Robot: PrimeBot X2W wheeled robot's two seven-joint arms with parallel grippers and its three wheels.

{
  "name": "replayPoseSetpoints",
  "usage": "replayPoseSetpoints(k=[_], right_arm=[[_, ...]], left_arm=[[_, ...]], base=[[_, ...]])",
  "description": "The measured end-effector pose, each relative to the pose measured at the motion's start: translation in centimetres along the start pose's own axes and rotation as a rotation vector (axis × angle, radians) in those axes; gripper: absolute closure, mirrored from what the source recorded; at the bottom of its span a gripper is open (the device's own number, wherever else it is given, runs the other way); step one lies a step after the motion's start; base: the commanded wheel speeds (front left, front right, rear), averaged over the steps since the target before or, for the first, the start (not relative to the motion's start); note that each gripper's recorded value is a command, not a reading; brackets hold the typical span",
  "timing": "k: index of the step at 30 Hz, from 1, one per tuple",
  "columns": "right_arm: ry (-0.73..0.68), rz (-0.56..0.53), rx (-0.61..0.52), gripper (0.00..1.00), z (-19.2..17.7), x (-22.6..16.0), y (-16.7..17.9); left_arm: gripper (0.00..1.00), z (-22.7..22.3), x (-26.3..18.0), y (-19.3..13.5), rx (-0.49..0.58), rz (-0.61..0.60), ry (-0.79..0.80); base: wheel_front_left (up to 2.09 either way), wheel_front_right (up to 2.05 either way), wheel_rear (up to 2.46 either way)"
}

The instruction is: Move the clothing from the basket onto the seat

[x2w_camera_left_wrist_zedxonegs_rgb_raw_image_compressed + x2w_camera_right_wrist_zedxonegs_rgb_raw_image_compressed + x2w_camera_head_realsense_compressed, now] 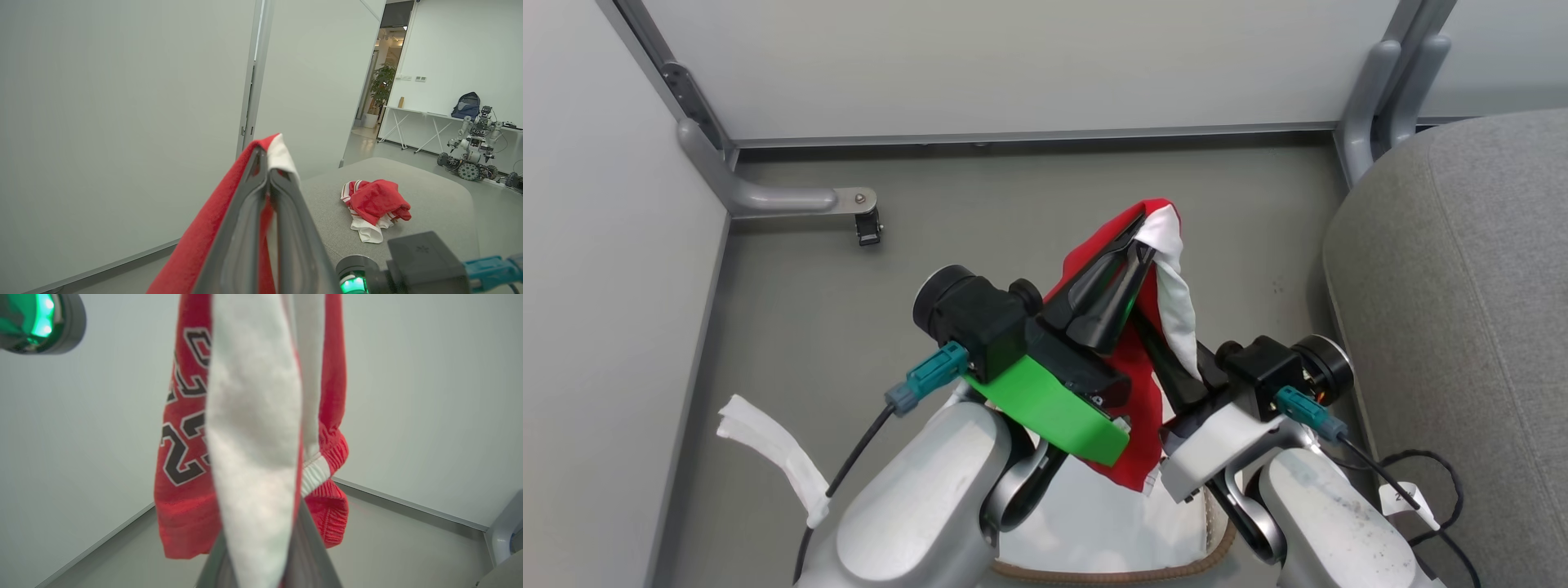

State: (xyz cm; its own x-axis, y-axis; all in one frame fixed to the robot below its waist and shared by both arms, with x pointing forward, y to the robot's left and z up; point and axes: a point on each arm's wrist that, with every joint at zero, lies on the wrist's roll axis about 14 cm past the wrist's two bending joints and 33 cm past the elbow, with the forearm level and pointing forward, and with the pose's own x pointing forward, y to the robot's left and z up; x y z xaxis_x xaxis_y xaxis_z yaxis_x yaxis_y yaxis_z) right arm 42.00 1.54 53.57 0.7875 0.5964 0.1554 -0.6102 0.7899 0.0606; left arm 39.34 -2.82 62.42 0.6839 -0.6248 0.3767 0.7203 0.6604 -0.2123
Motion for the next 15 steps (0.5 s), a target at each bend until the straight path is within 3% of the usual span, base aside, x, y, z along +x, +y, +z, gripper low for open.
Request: replayPoseSetpoints(k=[4,5,6,7,15], right_arm=[[0.002,-0.006,0.007,1.00,-0.1,-0.1,-0.2],[0.000,-0.012,0.011,1.00,-0.1,-0.1,-0.3],[-0.002,-0.017,0.013,1.00,0.0,-0.2,-0.5],[-0.004,-0.022,0.014,1.00,0.0,-0.3,-0.6],[-0.024,-0.097,0.022,1.00,0.7,-1.6,-2.8]], left_arm=[[1.00,-0.2,0.0,0.4,0.001,0.010,0.005],[0.95,-0.2,0.0,0.6,0.001,0.016,0.004],[0.55,-0.3,0.0,0.8,0.005,0.022,0.008],[0.00,-0.6,0.0,0.9,0.004,0.025,0.016],[0.00,-2.9,0.6,0.8,0.007,0.008,0.067]], base=[[0.00,0.00,0.00],[0.00,0.00,0.00],[0.00,0.00,0.00],[0.00,0.00,0.00],[0.00,0.00,0.00]])
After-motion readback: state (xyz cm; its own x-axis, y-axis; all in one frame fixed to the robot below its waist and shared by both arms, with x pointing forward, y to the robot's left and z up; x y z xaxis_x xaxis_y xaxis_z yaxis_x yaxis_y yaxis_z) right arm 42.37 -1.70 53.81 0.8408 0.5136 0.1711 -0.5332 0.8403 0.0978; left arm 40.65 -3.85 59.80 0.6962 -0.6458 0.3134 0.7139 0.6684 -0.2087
